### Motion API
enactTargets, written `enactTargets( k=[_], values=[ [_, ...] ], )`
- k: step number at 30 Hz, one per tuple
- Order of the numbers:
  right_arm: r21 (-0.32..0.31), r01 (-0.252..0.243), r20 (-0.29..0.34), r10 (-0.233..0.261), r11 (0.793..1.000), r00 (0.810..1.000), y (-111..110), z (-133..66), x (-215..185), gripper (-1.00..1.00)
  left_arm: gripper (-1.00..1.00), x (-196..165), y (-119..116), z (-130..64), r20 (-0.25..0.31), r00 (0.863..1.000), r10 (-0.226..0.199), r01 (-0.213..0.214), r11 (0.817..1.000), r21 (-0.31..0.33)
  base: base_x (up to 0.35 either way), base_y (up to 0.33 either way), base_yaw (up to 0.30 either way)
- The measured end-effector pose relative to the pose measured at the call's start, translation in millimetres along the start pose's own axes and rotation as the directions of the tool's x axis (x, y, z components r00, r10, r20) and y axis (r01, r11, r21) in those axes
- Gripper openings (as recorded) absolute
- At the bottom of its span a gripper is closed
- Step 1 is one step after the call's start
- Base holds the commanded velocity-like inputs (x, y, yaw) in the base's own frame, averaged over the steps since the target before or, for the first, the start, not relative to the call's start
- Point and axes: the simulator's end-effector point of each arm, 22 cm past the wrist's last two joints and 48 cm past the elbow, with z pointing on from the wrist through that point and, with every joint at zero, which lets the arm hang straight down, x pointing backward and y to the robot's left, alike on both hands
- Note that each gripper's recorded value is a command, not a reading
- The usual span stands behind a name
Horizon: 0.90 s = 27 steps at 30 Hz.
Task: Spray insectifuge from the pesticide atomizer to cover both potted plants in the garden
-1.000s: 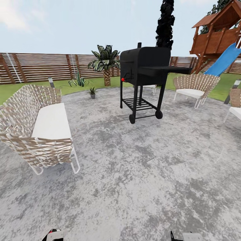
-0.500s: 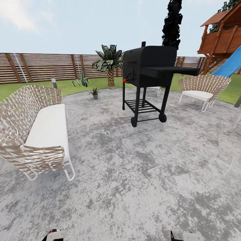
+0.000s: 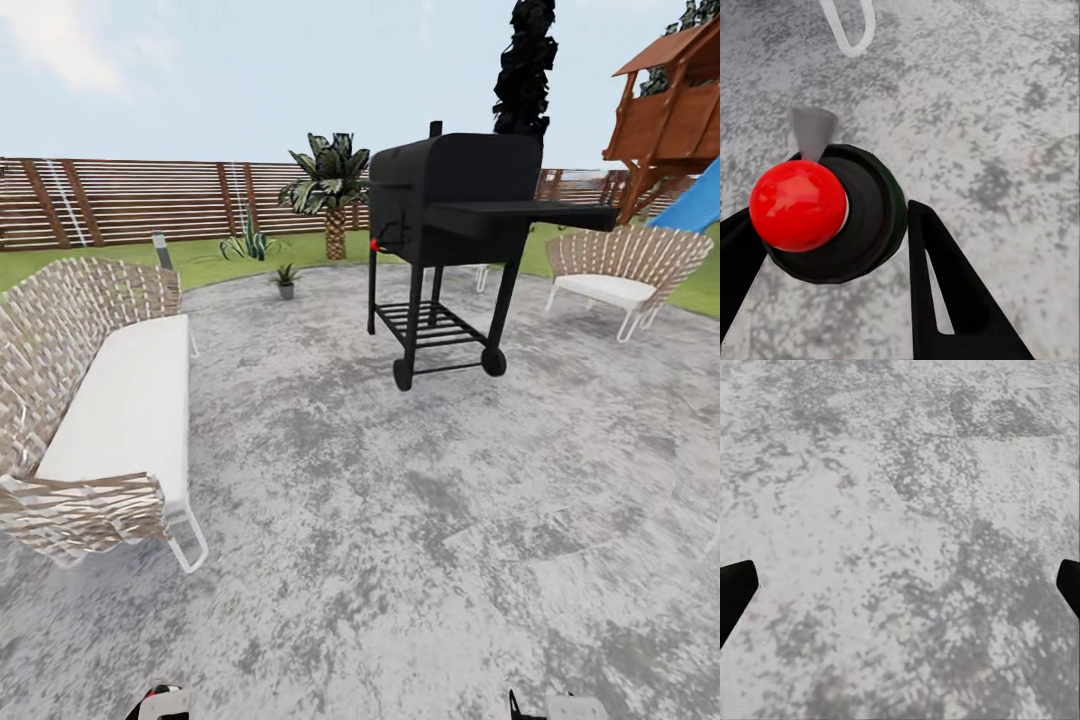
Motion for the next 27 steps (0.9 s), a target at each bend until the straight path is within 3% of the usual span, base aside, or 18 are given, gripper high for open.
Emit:
enactTargets(
  k=[7, 19, 27],
  values=[
    [0.000, -0.001, 0.000, 0.001, 1.000, 1.000, 0.3, 0.0, 0.0, 1.00, -1.00, -0.1, -0.1, 0.1, 0.000, 1.000, 0.000, 0.000, 1.000, 0.000, 0.339, 0.000, 0.239],
    [0.001, 0.000, 0.001, 0.000, 1.000, 1.000, 0.2, -0.1, -0.3, 1.00, -1.00, -0.3, -0.2, 0.0, 0.001, 1.000, 0.000, 0.000, 1.000, 0.000, 0.339, -0.108, 0.028],
    [0.001, -0.002, 0.006, 0.002, 1.000, 1.000, 0.1, 0.0, -2.8, 1.00, -1.00, -2.9, -0.2, 0.0, 0.006, 1.000, -0.001, 0.001, 1.000, 0.001, 0.334, -0.157, 0.201]
  ],
)
